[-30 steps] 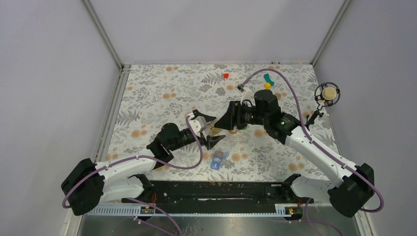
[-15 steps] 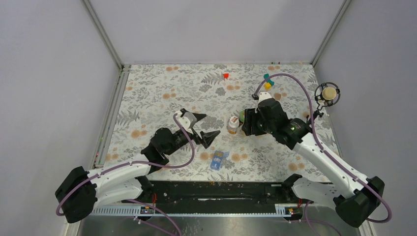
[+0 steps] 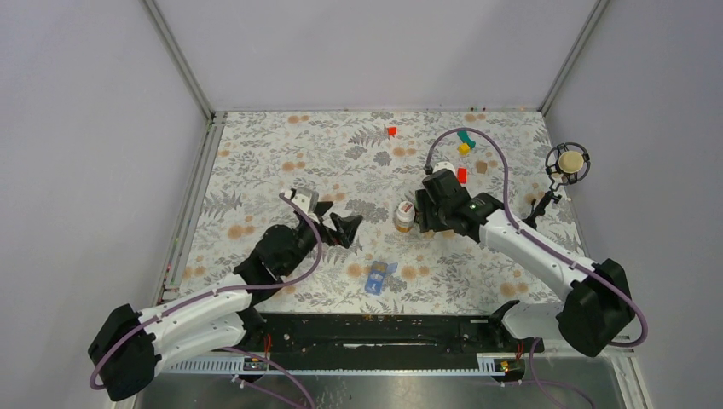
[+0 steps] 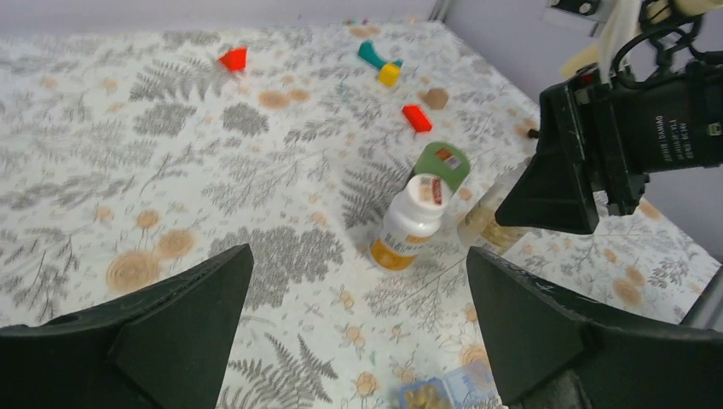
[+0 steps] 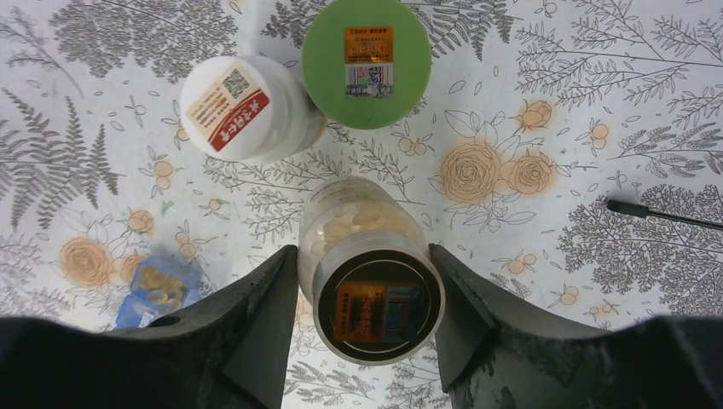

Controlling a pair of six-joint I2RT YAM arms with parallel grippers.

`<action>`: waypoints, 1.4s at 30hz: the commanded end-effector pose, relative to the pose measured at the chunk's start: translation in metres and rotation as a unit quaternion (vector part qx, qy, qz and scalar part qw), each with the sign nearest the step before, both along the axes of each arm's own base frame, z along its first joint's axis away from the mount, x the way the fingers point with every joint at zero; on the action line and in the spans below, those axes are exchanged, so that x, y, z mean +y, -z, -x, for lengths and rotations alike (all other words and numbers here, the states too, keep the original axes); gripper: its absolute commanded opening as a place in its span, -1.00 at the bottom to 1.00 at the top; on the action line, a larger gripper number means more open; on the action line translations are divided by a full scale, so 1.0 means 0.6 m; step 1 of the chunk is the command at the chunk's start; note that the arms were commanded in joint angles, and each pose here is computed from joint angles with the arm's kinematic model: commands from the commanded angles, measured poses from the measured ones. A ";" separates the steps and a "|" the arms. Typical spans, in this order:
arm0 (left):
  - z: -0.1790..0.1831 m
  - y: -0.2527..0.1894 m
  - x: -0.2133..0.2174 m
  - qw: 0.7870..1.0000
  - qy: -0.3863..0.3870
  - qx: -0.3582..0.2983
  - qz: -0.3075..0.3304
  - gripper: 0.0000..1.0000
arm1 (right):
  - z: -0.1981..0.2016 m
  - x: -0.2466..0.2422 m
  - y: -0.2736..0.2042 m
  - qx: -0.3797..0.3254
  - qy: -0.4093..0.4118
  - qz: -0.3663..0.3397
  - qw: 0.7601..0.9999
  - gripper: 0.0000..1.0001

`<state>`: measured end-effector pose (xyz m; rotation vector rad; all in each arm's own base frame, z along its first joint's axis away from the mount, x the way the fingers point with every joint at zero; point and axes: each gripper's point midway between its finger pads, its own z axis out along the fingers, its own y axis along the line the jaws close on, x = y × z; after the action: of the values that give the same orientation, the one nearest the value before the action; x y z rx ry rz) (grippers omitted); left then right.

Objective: Sort the pills into containers
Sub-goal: Place the pill bottle at the center of the board.

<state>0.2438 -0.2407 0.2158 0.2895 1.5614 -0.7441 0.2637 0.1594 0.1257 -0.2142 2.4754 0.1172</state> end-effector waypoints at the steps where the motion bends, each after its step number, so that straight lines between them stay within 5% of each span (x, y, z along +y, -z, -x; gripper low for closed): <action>1: -0.010 0.011 0.018 0.998 -0.038 0.054 -0.003 0.97 | -0.025 0.000 0.019 -0.018 0.022 0.008 1.000 -0.07; 6: 0.005 0.059 0.005 0.992 -0.023 0.125 0.005 0.97 | -0.030 0.000 0.047 -0.005 0.032 0.020 0.999 -0.05; 13: 0.046 0.139 -0.018 0.974 0.022 0.224 0.016 0.54 | -0.023 0.002 0.045 -0.004 0.022 0.012 1.000 0.62; 20: 0.098 0.185 -0.032 0.948 0.065 0.300 0.086 0.43 | 0.002 0.004 0.000 -0.015 0.004 -0.022 1.000 0.82; 29: 0.134 0.226 -0.049 0.929 0.083 0.352 0.082 0.15 | 0.066 -0.008 -0.014 0.001 -0.002 -0.072 0.997 0.77; 38: 0.157 0.269 -0.077 0.916 0.094 0.386 0.051 -0.02 | 0.164 0.033 0.034 0.093 -0.045 -0.188 0.977 0.15; 42: 0.155 0.271 -0.084 0.918 0.095 0.381 0.055 -0.05 | 0.181 0.058 0.063 0.118 -0.054 -0.234 0.963 0.09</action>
<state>0.1417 -0.2740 0.0314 0.0696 2.3250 -1.1027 0.1673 0.1677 0.0904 -0.1579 2.5790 0.5742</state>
